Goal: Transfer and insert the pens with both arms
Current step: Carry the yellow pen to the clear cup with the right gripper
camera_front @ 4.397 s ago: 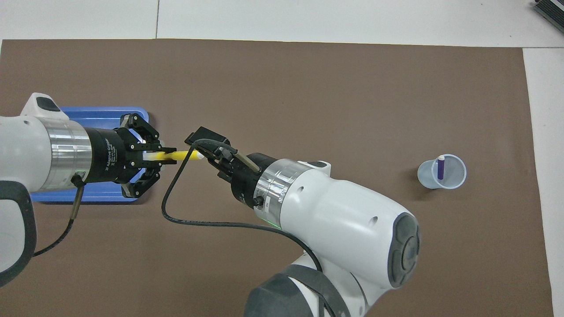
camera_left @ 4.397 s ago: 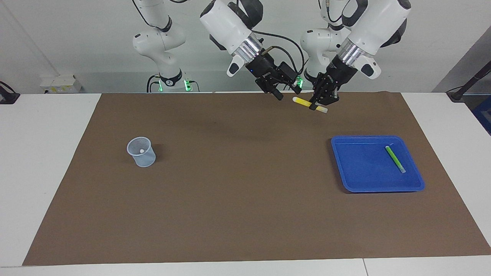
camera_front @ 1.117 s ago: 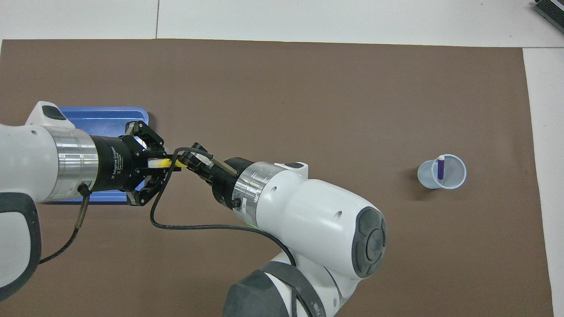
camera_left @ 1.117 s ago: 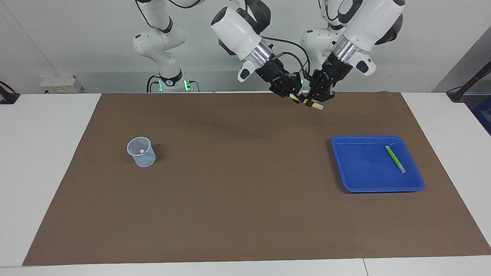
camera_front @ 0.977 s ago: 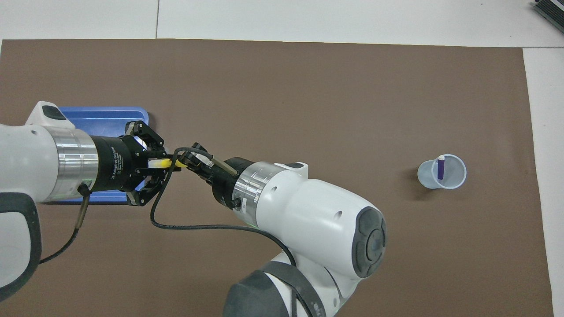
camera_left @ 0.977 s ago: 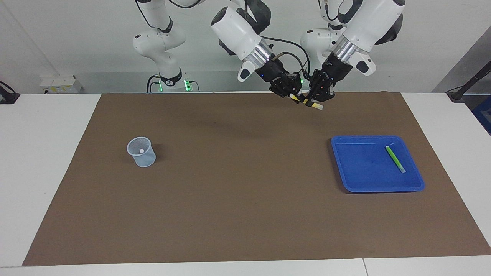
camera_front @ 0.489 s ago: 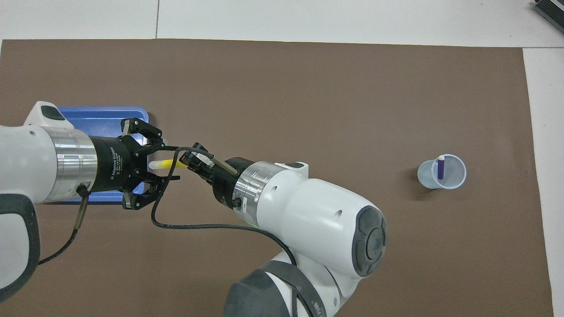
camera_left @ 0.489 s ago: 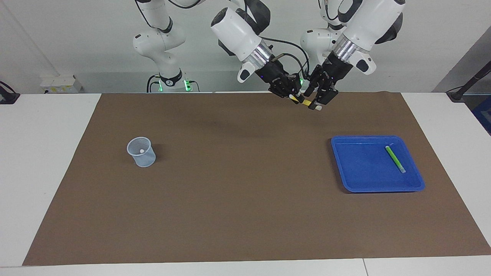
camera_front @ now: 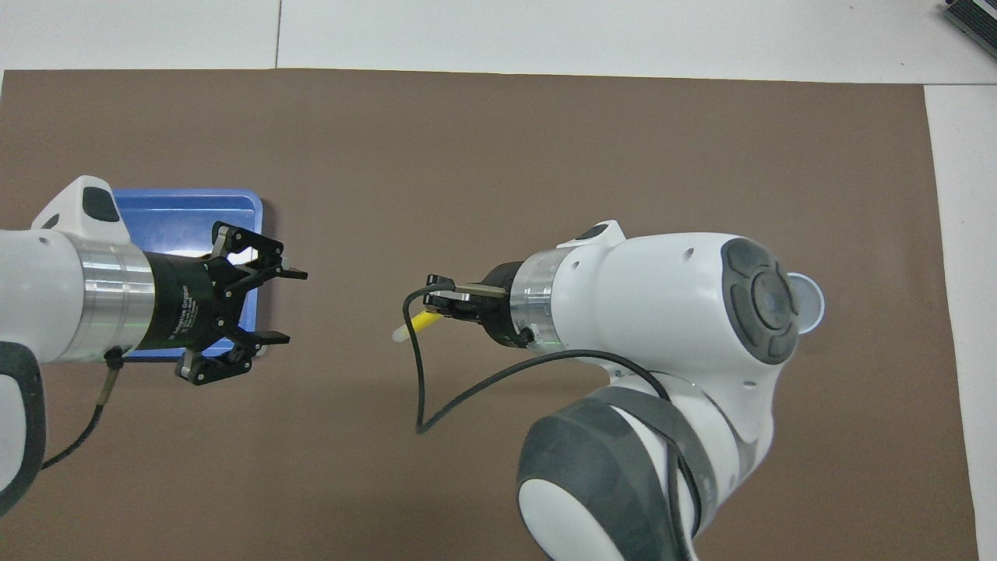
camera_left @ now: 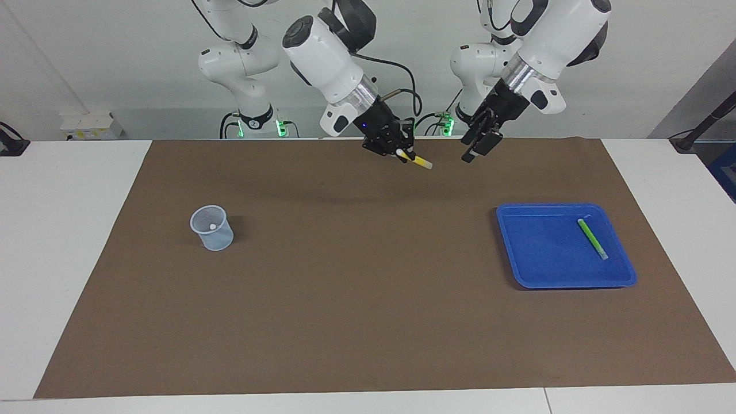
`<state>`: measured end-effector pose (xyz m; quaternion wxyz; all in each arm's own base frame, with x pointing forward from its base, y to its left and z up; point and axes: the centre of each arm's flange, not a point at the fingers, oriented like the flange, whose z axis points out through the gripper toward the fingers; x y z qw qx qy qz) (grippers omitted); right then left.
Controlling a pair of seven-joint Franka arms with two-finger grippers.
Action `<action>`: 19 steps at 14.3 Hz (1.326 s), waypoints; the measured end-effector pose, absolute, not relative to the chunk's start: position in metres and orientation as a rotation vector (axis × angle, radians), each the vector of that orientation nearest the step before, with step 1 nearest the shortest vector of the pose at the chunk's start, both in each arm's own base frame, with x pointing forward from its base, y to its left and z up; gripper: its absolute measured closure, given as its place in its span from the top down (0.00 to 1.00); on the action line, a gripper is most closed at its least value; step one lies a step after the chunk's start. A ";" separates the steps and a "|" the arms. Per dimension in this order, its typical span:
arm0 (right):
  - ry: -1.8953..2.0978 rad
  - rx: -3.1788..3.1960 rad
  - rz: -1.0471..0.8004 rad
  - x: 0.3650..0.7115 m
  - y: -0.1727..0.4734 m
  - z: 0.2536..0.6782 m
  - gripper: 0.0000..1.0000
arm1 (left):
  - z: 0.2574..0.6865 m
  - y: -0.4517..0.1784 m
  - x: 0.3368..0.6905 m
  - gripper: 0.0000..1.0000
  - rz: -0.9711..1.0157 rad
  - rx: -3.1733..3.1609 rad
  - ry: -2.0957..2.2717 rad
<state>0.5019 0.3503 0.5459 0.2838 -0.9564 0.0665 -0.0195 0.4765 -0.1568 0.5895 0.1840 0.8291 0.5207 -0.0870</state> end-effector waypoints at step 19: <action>-1.481 -2.895 0.087 0.561 0.070 0.521 0.19 | 0.527 0.075 0.466 0.70 -0.025 2.916 0.527</action>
